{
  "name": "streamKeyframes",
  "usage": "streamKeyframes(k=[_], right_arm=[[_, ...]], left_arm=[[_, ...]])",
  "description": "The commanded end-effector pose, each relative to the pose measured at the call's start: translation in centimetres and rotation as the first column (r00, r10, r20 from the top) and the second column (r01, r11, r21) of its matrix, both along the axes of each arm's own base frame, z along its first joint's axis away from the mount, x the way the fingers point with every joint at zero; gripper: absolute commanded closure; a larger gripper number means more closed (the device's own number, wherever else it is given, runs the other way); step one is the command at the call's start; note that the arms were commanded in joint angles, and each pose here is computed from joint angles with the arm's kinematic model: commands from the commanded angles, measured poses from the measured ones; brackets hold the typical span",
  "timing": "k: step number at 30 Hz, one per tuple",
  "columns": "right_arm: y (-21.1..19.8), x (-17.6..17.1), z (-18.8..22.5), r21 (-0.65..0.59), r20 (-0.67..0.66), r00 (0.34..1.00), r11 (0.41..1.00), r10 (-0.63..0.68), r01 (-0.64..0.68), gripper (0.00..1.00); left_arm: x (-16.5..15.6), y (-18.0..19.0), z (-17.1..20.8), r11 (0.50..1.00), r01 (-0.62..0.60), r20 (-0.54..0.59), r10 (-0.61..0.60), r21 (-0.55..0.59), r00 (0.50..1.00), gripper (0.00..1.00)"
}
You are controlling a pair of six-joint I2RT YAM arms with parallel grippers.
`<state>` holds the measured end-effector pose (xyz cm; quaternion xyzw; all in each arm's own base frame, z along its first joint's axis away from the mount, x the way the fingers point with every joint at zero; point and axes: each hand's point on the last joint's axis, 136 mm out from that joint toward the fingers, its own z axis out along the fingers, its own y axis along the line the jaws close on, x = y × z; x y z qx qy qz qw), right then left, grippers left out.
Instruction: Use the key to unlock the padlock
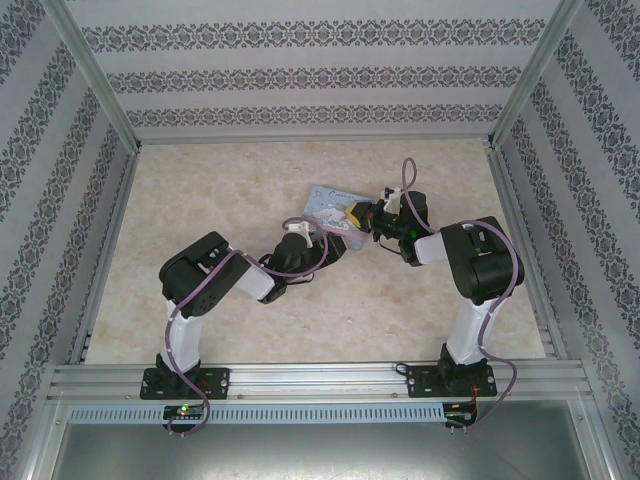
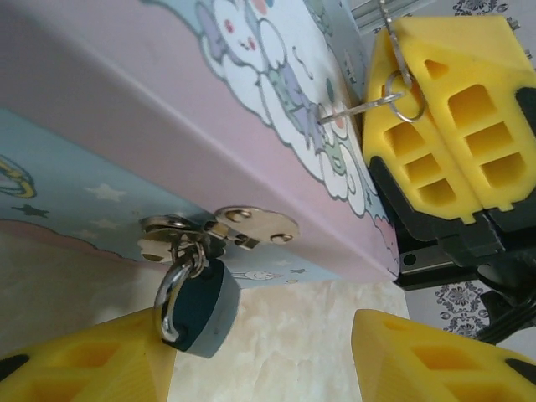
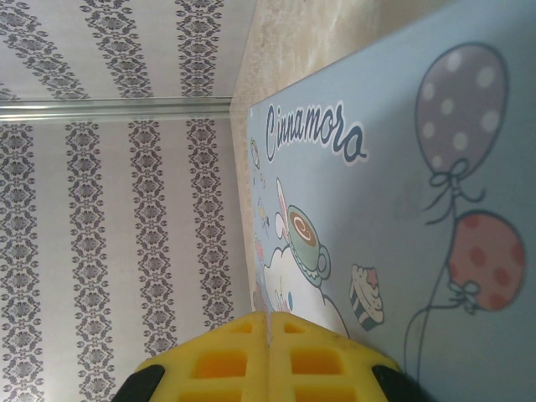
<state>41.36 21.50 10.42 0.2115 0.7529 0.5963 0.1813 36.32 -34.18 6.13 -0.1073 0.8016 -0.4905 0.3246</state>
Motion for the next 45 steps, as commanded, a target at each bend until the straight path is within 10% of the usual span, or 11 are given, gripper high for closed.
streamKeyframes(k=[1,33,45], right_arm=[[-0.2,-0.6,-1.8,-0.011,-0.041,0.999,1.0,0.001,-0.001,1.0],[-0.2,-0.8,-2.0,-0.008,-0.044,0.999,1.0,0.005,-0.005,1.0],[-0.4,-3.6,5.8,0.013,0.12,0.992,0.999,0.039,-0.04,1.0]], left_arm=[[0.3,-1.1,0.8,0.998,0.003,0.025,-0.002,-0.062,1.0,0.43],[0.4,0.8,-1.8,0.993,-0.119,-0.046,0.118,-0.017,0.992,0.84],[-0.1,1.1,-0.3,0.994,-0.096,-0.138,0.089,-0.044,0.986,1.0]])
